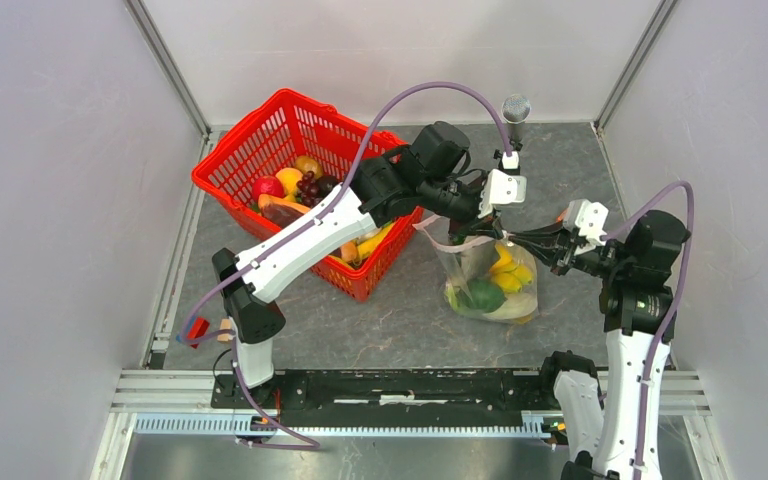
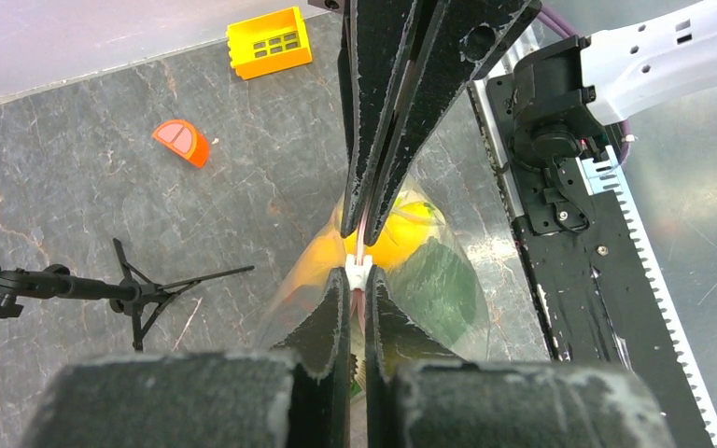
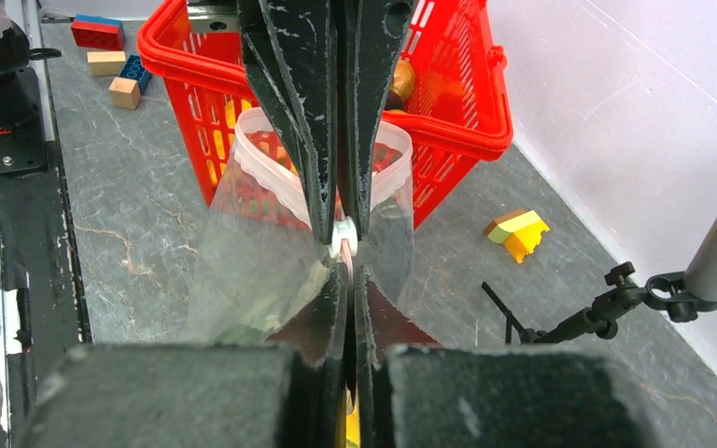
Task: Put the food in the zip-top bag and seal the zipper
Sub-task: Zip the zipper food storage bag at the center of the board.
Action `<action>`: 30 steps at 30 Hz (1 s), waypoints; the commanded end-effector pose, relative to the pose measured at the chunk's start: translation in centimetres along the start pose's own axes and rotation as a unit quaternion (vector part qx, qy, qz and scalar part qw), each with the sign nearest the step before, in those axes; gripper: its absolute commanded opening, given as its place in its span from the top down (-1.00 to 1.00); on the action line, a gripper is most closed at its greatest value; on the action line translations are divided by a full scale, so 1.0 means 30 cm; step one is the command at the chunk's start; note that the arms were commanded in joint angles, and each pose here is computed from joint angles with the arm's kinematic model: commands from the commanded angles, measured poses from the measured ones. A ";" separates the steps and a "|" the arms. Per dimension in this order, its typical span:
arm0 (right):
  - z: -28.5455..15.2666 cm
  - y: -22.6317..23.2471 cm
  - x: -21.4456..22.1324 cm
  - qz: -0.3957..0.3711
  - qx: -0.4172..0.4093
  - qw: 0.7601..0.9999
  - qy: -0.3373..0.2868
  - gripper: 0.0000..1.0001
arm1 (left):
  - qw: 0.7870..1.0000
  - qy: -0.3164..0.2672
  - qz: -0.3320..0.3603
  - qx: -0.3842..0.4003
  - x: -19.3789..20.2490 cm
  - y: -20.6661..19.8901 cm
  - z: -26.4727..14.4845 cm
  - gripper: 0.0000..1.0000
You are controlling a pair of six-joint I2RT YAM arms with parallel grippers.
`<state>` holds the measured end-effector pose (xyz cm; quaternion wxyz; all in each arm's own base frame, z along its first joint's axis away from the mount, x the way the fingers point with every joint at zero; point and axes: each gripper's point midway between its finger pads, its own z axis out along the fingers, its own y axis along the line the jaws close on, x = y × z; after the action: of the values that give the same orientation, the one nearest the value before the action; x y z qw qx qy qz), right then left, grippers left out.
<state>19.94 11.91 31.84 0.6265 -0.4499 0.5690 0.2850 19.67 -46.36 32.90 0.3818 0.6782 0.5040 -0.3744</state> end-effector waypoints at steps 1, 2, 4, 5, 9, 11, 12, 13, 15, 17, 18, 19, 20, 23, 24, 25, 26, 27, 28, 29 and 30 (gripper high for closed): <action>-0.011 -0.043 0.003 -0.007 0.042 0.999 0.021 1.00 | 0.999 -0.033 0.032 -0.025 -0.122 -0.006 -0.093 0.96; -0.014 -0.053 0.004 -0.007 0.052 0.998 0.025 1.00 | 0.998 -0.031 0.034 -0.032 -0.120 0.000 -0.098 0.96; -0.023 -0.078 0.007 -0.005 0.075 0.996 0.037 1.00 | 0.998 -0.021 0.036 -0.046 -0.104 0.011 -0.108 0.95; -0.027 -0.089 0.010 -0.005 0.085 0.995 0.042 1.00 | 0.998 -0.014 0.038 -0.055 -0.095 0.018 -0.115 0.96; -0.040 -0.117 0.004 -0.012 0.119 0.992 0.046 1.00 | 0.997 0.004 0.036 -0.073 -0.057 0.018 -0.142 0.96; -0.044 -0.128 -0.004 -0.014 0.131 0.990 0.043 1.00 | 0.996 0.007 0.033 -0.081 -0.048 0.018 -0.158 0.95; -0.047 -0.132 -0.009 -0.016 0.138 0.989 0.042 1.00 | 0.996 0.009 0.031 -0.084 -0.042 0.017 -0.163 0.96; -0.052 -0.138 -0.013 -0.021 0.146 0.988 0.043 1.00 | 0.995 0.010 0.031 -0.089 -0.040 0.019 -0.171 0.96; -0.063 -0.154 -0.020 -0.024 0.167 0.985 0.044 1.00 | 0.994 0.010 0.030 -0.101 -0.034 0.022 -0.186 0.95; -0.075 -0.169 -0.026 -0.027 0.190 0.980 0.045 1.00 | 0.993 0.010 0.030 -0.110 -0.032 0.024 -0.200 0.95; -0.082 -0.176 -0.029 -0.028 0.201 0.978 0.045 1.00 | 0.993 0.008 0.030 -0.114 -0.033 0.024 -0.207 0.96; -0.085 -0.179 -0.034 -0.031 0.207 0.977 0.044 1.00 | 0.993 0.008 0.030 -0.118 -0.034 0.025 -0.215 0.95; -0.090 -0.182 -0.037 -0.033 0.214 0.975 0.043 1.00 | 0.992 0.009 0.030 -0.123 -0.032 0.027 -0.222 0.96; -0.107 -0.200 -0.044 -0.036 0.240 0.969 0.044 1.00 | 0.990 0.017 0.028 -0.138 -0.016 0.030 -0.245 0.96; -0.111 -0.206 -0.043 -0.035 0.247 0.967 0.044 1.00 | 0.989 0.020 0.027 -0.145 -0.009 0.032 -0.251 0.95; -0.117 -0.213 -0.046 -0.037 0.256 0.965 0.044 1.00 | 0.988 0.022 0.027 -0.149 -0.004 0.031 -0.258 0.95; -0.119 -0.215 -0.042 -0.036 0.259 0.964 0.044 1.00 | 0.988 0.023 0.026 -0.153 0.000 0.031 -0.266 0.95; -0.121 -0.219 -0.042 -0.035 0.264 0.963 0.043 1.00 | 0.987 0.024 0.026 -0.155 0.004 0.027 -0.271 0.95; -0.123 -0.223 -0.038 -0.033 0.268 0.962 0.042 1.00 | 0.987 0.026 0.025 -0.159 0.010 0.028 -0.275 0.96; -0.127 -0.229 -0.035 -0.032 0.275 0.960 0.042 1.00 | 0.986 0.027 0.025 -0.163 0.012 0.026 -0.283 0.95; -0.132 -0.236 -0.032 -0.031 0.282 0.958 0.043 1.00 | 0.985 0.028 0.025 -0.167 0.017 0.024 -0.289 0.95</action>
<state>22.36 8.10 33.52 0.6833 -0.3338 0.6335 0.1428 21.14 -40.84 33.31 0.4409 0.6498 0.5529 -0.2787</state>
